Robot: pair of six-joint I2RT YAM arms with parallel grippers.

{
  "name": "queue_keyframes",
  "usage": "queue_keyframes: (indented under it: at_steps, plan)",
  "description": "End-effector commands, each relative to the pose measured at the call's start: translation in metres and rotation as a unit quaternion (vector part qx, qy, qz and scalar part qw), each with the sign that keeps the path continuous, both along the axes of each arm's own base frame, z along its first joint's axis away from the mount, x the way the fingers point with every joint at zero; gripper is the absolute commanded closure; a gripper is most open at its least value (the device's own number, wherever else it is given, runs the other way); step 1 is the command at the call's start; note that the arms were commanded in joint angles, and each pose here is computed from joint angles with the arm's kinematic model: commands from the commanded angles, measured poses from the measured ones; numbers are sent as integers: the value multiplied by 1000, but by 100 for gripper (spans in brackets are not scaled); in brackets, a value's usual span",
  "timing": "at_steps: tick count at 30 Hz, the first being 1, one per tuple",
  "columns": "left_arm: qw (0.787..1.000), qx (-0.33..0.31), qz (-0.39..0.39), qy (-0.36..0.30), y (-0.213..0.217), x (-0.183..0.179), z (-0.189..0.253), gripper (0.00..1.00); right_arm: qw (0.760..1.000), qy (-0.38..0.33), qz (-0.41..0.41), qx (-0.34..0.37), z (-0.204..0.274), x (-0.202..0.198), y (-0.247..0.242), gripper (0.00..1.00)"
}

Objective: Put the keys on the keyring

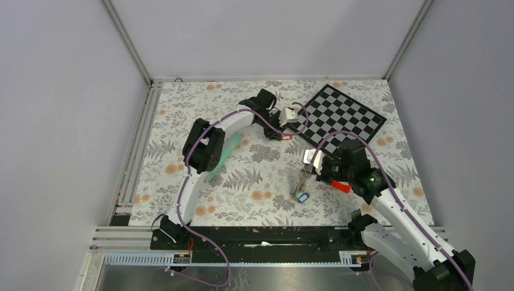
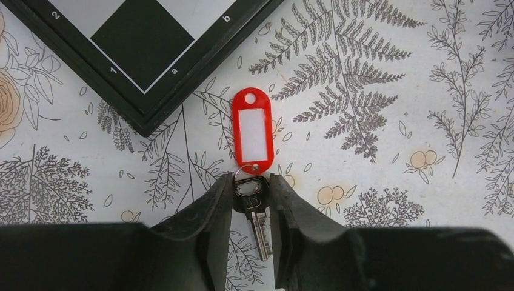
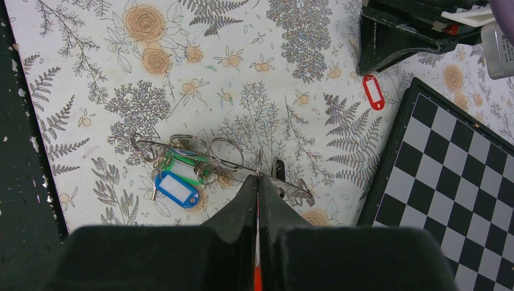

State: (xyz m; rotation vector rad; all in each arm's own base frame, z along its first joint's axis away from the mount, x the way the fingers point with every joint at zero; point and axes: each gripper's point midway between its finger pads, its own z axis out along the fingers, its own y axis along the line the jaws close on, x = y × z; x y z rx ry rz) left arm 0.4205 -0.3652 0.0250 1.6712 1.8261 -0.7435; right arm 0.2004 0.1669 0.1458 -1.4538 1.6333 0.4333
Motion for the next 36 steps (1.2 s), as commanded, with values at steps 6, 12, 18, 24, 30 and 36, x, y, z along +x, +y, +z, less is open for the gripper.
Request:
queue_keyframes:
  at_steps: [6,12,18,24,30,36]
  plan:
    - [1000,-10,-7,-11,-2,4,7,83,1000,14,-1,-1,-7,-3,-1,100]
    - [1000,-14,-6,-12,-2,4,13,95,1000,15,-2,-1,-7,-2,-1,100]
    - [1000,-21,-8,-14,-2,2,21,100,1000,18,-2,-2,-9,-2,-1,100]
    - [999,-30,-8,-12,1,2,29,100,1000,20,-1,-3,-10,-3,-1,100]
    - [998,-57,-15,5,3,-4,40,91,1000,21,-2,-5,-11,-2,-1,100]
    - [998,-62,-10,5,10,-1,45,65,1000,23,-2,-4,-11,-2,-1,100]
